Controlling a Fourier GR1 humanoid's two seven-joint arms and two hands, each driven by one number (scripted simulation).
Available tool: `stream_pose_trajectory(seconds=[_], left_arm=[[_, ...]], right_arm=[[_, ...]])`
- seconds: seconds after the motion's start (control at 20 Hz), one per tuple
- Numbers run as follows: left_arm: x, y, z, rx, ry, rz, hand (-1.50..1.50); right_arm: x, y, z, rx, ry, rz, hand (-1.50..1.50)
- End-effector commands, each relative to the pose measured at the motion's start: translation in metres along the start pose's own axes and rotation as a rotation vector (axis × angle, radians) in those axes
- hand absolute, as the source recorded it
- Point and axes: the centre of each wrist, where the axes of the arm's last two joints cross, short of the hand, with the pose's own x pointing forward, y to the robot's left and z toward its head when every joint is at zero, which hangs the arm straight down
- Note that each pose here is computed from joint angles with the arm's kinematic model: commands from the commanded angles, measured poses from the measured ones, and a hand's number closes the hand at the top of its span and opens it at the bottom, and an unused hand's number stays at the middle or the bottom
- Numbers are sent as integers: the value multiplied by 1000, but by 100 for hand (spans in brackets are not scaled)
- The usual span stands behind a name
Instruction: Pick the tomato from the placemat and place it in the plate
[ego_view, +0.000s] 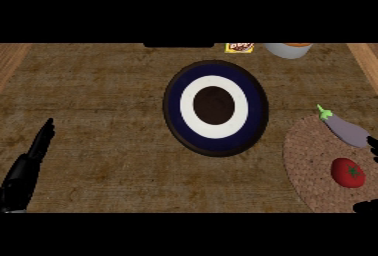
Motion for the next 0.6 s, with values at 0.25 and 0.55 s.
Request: stream_pose_trajectory(seconds=[0.25,0.55], left_arm=[[1,-10,1,-2,2,-7,0],[4,-6,-5,9,2,3,0]], right_arm=[[-18,27,-24,25,8,-3,-150],[-10,24,-20,15,-67,-49,150]])
